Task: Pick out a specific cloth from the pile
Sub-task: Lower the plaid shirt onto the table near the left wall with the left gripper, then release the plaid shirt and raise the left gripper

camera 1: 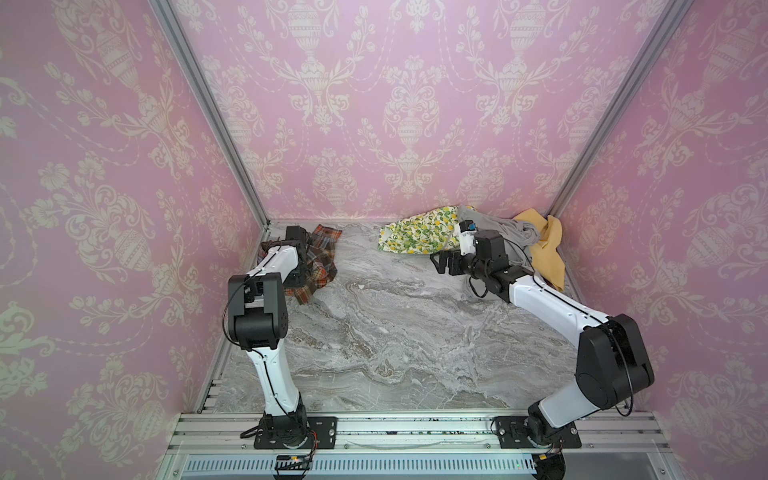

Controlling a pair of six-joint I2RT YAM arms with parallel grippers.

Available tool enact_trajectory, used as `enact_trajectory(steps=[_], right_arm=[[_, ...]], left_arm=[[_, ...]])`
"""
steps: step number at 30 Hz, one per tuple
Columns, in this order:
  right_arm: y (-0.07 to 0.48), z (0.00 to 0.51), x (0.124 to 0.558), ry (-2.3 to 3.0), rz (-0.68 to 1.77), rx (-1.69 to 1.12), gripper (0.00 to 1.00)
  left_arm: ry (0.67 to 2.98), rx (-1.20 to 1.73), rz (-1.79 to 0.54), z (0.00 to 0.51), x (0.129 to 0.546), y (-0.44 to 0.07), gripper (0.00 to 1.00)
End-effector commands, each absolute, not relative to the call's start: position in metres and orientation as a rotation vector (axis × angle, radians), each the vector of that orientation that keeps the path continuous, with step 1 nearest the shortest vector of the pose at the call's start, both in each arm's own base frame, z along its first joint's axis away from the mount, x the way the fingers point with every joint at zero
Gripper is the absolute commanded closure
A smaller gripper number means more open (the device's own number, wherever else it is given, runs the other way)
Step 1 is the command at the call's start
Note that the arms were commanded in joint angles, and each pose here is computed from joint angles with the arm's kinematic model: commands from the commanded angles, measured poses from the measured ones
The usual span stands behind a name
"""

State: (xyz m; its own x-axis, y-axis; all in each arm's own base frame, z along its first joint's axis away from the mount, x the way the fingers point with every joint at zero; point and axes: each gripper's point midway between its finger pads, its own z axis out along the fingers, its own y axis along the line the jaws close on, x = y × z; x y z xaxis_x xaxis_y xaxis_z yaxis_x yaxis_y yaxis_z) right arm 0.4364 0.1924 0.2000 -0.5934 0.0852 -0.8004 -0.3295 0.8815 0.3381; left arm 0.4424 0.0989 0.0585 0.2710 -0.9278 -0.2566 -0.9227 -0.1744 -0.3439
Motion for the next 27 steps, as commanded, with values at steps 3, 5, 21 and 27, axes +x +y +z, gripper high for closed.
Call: enact_trajectory(steps=[3,5,21,27], right_arm=[[0.189,0.221,0.434,2.104,0.581,-0.170,0.00],[0.188,0.225,0.432,2.095,0.579,-0.169,0.00],[0.171,0.253,0.413,2.048,0.506,-0.172,0.00],[0.166,0.268,0.407,2.033,0.485,-0.179,0.00]], left_arm=[[1.676,-2.139,0.042,0.059,0.434,0.104,0.94],[1.690,-2.124,0.037,0.059,0.431,0.104,0.82],[1.907,-1.733,-0.078,0.123,0.432,0.096,0.01],[2.070,-1.567,-0.071,0.129,0.425,0.088,0.01]])
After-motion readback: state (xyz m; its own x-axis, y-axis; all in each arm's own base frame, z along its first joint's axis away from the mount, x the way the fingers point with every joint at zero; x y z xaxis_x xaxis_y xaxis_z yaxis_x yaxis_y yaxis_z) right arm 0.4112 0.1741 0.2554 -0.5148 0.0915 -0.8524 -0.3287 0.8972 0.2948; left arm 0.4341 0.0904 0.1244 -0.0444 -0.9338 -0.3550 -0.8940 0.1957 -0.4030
